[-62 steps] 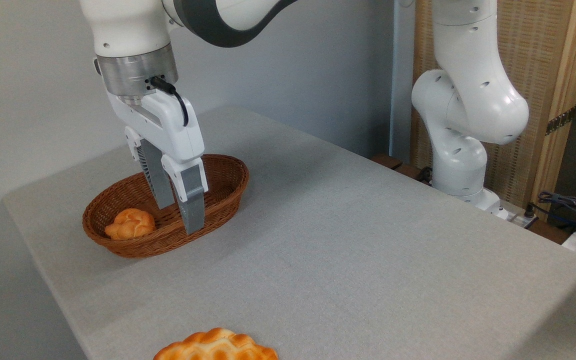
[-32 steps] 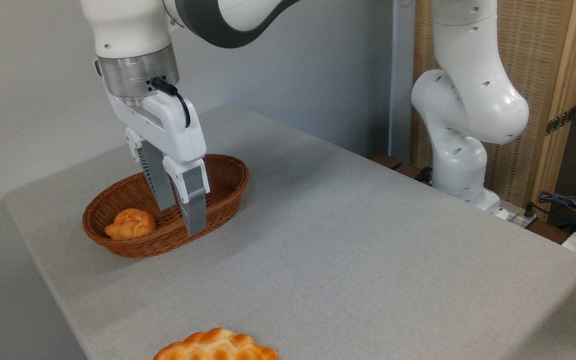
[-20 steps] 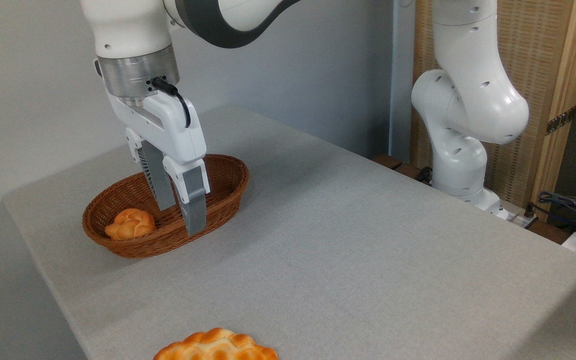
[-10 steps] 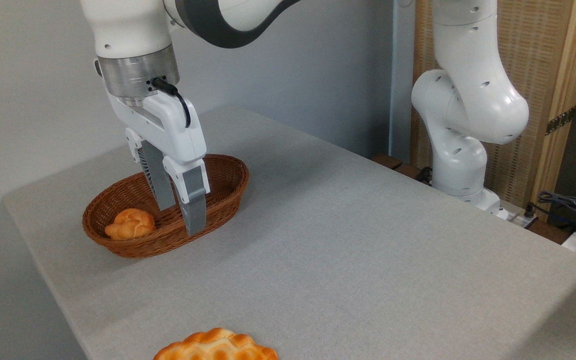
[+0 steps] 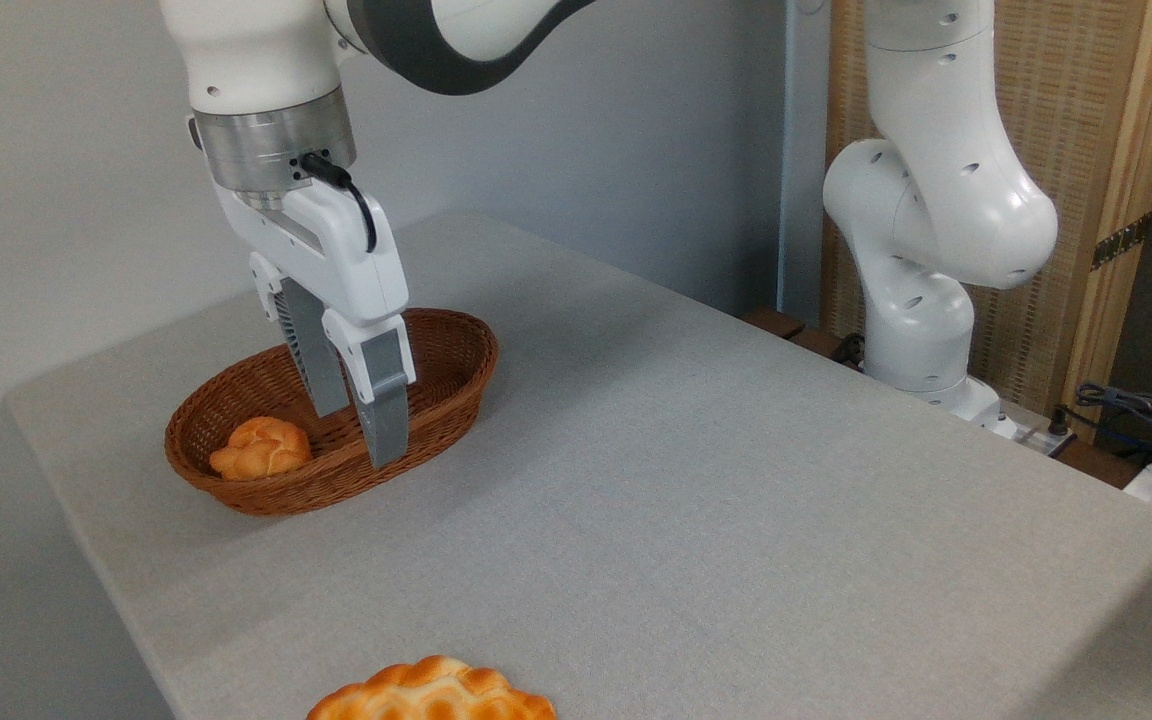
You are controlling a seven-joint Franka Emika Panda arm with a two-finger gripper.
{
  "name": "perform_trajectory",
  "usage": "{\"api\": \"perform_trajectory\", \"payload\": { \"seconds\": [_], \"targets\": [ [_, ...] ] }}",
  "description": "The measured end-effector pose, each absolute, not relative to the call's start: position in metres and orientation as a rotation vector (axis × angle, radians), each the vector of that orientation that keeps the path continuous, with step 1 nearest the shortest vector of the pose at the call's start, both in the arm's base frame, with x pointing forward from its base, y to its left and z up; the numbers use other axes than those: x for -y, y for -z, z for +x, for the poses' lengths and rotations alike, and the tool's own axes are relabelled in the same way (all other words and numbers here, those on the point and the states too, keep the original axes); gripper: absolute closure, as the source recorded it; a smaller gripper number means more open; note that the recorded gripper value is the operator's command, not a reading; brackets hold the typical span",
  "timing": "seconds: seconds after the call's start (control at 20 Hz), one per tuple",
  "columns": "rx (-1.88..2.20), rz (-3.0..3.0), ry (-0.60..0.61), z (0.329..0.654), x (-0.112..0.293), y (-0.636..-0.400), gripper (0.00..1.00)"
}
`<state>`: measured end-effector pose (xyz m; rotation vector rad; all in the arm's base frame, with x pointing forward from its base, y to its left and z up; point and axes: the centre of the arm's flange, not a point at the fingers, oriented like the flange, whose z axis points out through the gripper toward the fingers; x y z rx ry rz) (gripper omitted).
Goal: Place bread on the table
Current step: 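Lower the gripper into the basket around the bread roll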
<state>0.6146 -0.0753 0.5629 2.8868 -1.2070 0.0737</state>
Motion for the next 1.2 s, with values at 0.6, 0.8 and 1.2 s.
{"api": "perform_trajectory", "payload": {
  "seconds": [0.6,0.8,1.2],
  "targets": [
    [1.318,2.767,-0.166,0.615,0.186,-0.537,0.0],
    [1.373,2.713,-0.215,0.62,0.222,-0.515,0.0],
    [1.414,2.643,-0.224,0.629,0.26,-0.466,0.0]
  ]
}}
